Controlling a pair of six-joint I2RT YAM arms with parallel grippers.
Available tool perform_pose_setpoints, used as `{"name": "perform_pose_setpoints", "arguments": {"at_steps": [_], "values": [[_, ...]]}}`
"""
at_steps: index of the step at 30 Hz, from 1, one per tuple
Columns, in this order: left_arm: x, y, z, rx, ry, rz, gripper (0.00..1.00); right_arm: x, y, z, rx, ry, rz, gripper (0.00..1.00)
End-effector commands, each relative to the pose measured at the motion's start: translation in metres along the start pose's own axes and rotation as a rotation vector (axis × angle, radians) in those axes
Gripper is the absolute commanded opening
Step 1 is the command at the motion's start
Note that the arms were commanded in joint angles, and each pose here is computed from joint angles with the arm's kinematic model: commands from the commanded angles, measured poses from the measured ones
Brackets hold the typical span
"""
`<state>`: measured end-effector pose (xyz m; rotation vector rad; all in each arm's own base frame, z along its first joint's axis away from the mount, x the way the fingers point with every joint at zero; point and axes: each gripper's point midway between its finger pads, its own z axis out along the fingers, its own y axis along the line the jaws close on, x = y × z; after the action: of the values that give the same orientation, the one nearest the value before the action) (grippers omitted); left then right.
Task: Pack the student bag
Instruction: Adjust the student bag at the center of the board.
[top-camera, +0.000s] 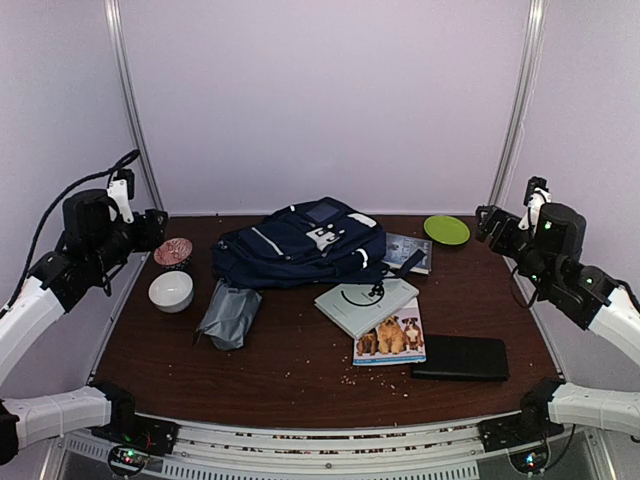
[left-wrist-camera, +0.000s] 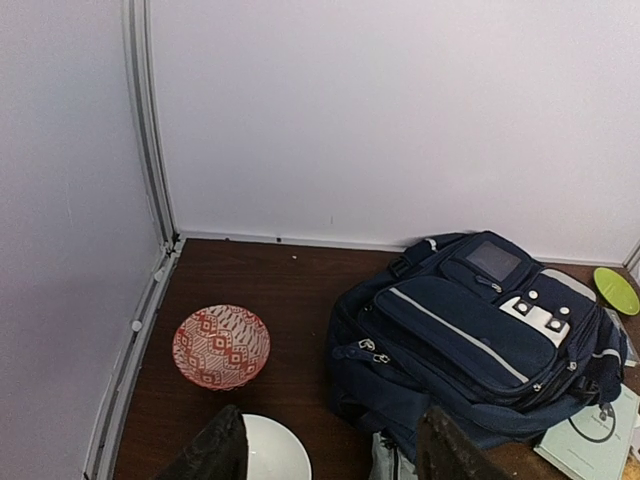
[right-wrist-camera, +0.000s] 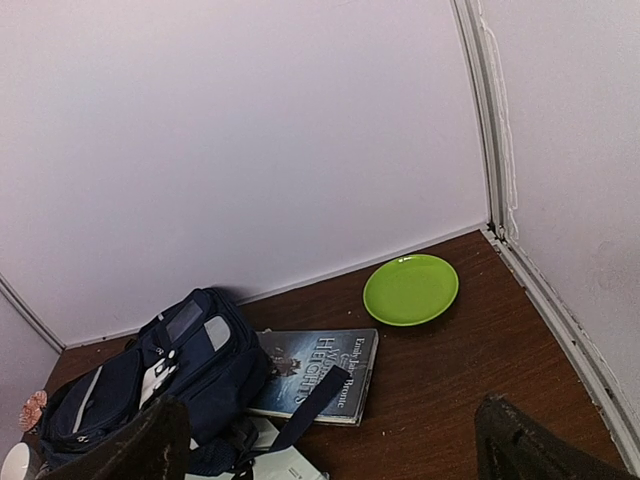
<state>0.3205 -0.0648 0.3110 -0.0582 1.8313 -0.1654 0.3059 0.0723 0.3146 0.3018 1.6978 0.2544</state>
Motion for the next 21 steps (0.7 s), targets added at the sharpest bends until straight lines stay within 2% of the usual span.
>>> {"name": "perform_pose_setpoints", "arguments": {"at_steps": [1, 8, 11, 17, 21], "values": [[-0.016, 0.005, -0.001, -0.034, -0.051, -0.03, 0.98, -0.001, 0.0, 0.0, 0.001, -0.002, 0.022, 1.0], [-0.014, -0.003, -0.002, 0.011, -0.034, -0.017, 0.98, -0.007, 0.042, -0.003, -0.187, 0.033, 0.099, 1.0], [-0.015, -0.005, -0.006, 0.03, -0.041, -0.007, 0.98, 0.001, 0.063, -0.003, -0.204, 0.076, 0.099, 0.99], [-0.015, -0.008, -0.008, 0.046, -0.038, -0.003, 0.98, 0.064, 0.134, -0.003, -0.292, 0.236, 0.137, 1.0], [-0.013, -0.009, -0.004, 0.047, -0.02, -0.009, 0.98, 0.121, 0.181, 0.004, -0.341, 0.372, 0.232, 1.0]]}}
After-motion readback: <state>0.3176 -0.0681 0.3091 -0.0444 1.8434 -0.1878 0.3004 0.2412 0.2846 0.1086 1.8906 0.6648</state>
